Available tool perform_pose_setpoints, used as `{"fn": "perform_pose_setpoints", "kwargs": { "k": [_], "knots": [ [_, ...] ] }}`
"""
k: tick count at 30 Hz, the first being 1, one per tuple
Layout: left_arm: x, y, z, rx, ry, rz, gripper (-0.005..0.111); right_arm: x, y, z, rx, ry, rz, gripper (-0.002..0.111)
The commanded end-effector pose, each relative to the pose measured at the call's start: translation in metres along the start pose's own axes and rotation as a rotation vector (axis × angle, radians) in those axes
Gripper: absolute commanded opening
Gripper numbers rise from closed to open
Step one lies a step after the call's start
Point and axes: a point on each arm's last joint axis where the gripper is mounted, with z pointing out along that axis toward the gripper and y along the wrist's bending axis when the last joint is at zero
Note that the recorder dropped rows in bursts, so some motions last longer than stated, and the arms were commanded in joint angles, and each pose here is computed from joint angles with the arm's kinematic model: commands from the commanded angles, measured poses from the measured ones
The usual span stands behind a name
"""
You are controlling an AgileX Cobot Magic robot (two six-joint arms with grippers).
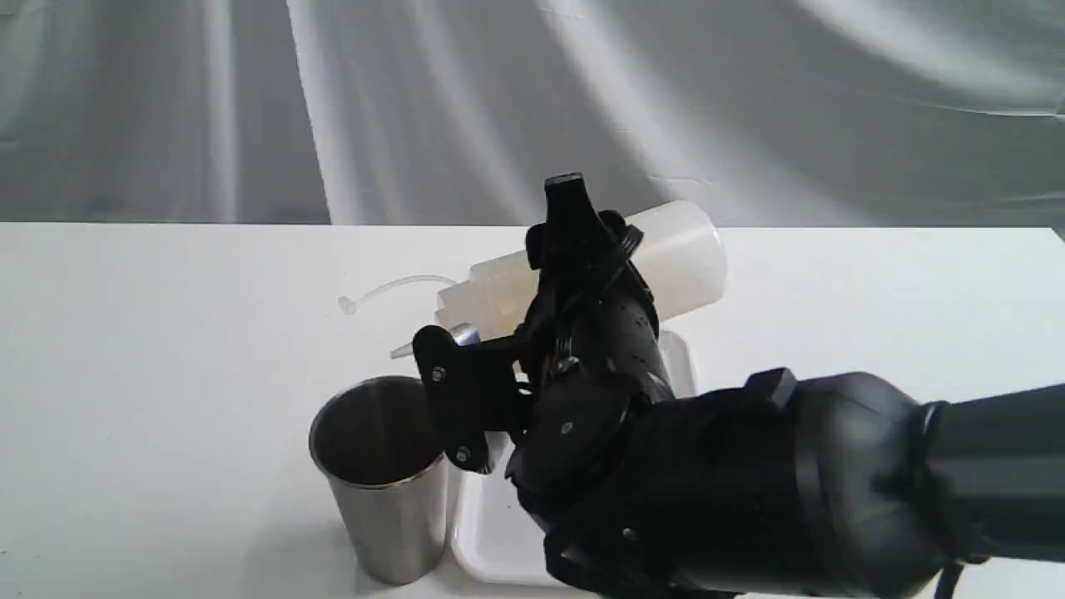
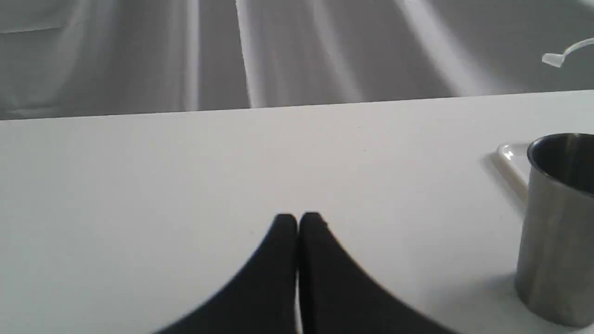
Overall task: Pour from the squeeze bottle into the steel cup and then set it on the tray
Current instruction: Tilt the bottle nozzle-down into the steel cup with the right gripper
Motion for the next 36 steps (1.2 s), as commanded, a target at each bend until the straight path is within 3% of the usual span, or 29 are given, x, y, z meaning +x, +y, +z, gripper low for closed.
{"fn": "perform_pose_setpoints", "kwargs": {
  "k": [1, 19, 36],
  "knots": [
    [0.0007, 0.0001, 0.0002, -0.001, -0.006, -0.007, 0.0, 0.0026, -0.0063, -0.0028, 0.048, 0.02, -0.062, 0.0],
    [0.0007, 0.0001, 0.0002, -0.001, -0.006, -0.006, 0.0, -0.002, -0.0064, -0.0079, 0.055, 0.016, -0.239, 0.0],
    [0.0007, 0.0001, 0.0002, -0.002, -0.006, -0.004, 0.0, -0.0003, -0.0071, -0.008, 0.06, 0.038, -0.316, 0.0]
  ]
}}
